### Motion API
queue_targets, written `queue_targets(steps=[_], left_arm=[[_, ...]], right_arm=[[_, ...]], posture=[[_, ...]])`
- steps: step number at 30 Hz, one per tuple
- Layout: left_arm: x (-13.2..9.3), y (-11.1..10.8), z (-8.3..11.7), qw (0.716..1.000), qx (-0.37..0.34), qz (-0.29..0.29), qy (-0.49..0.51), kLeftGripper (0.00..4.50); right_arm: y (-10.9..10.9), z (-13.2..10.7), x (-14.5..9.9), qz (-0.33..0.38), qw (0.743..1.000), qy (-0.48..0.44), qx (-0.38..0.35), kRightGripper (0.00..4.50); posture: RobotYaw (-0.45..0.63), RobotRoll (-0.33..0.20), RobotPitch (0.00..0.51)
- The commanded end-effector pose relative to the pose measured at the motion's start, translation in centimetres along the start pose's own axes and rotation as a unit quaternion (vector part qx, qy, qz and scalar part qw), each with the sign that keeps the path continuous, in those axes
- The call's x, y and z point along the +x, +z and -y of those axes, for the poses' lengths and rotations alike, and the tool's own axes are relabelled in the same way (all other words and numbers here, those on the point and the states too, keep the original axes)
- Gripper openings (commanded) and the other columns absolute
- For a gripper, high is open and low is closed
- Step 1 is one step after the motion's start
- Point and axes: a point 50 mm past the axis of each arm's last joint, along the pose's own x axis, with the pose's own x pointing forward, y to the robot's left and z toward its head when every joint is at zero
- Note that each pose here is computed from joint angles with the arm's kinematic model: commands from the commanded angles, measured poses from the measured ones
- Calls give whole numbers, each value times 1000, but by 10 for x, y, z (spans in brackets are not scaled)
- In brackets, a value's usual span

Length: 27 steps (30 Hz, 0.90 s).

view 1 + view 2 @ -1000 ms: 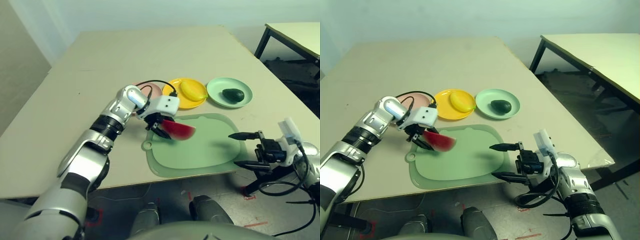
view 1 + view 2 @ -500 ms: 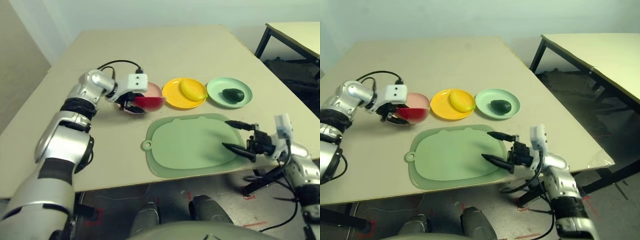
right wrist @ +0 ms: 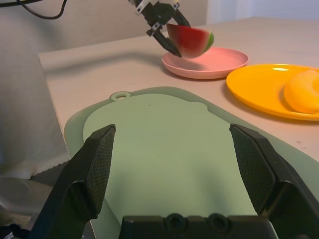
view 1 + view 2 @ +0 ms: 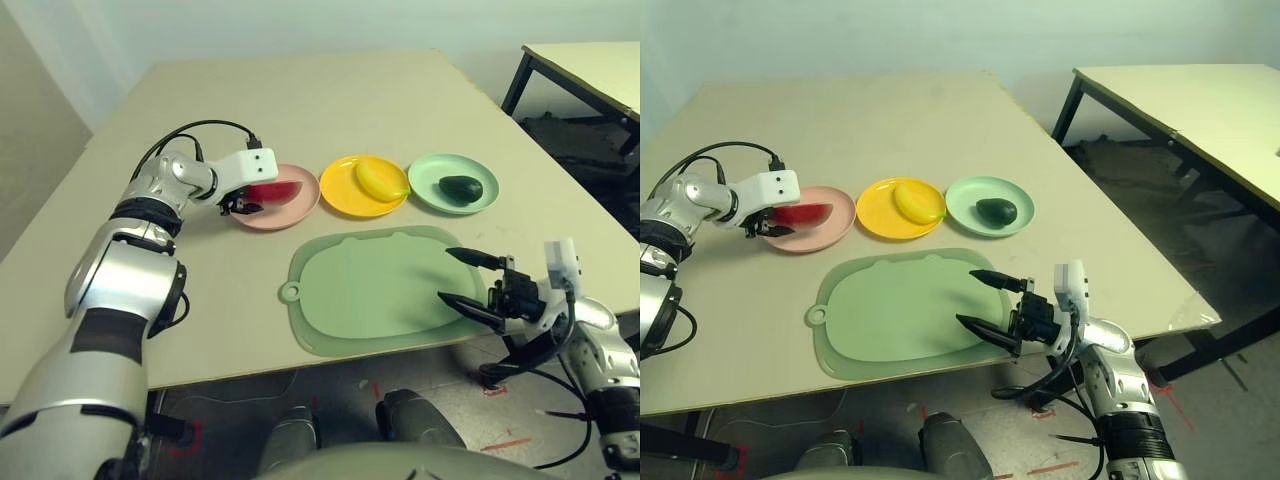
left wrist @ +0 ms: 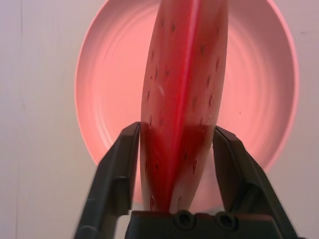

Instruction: Place the fruits into color-matched plates.

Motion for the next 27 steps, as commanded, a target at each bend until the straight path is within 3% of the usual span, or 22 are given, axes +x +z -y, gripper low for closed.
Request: queue_targets(steps=[1,2,10,15,22,27], left_arm=[[3,-8,6,1000,-12,-12,1,4075],[3,-8,6,1000,-13,-11,1,4434],[-2,-10,4,1000,-16,-3,2,4434],[-11,-9,-3,999,-38,32,12,4434],[-35,-11,-17,980,-121,149,50,4434],[-56,-31,-16,933,-232,249,118,4434]], right_arm=[[6,3,-2,-5,1000,0,-11,4500],[7,4,-2,-5,1000,-1,-11,4500],[7,8,-1,-6,1000,-4,-10,4500],[7,14,-2,1,999,-31,-13,4500],[22,31,6,42,985,-160,-51,4500],[22,44,2,45,961,-265,-70,4500]], posture=[[-284,0,0],[-284,0,0],[-260,0,0],[-255,0,0],[-255,0,17],[-242,0,32]])
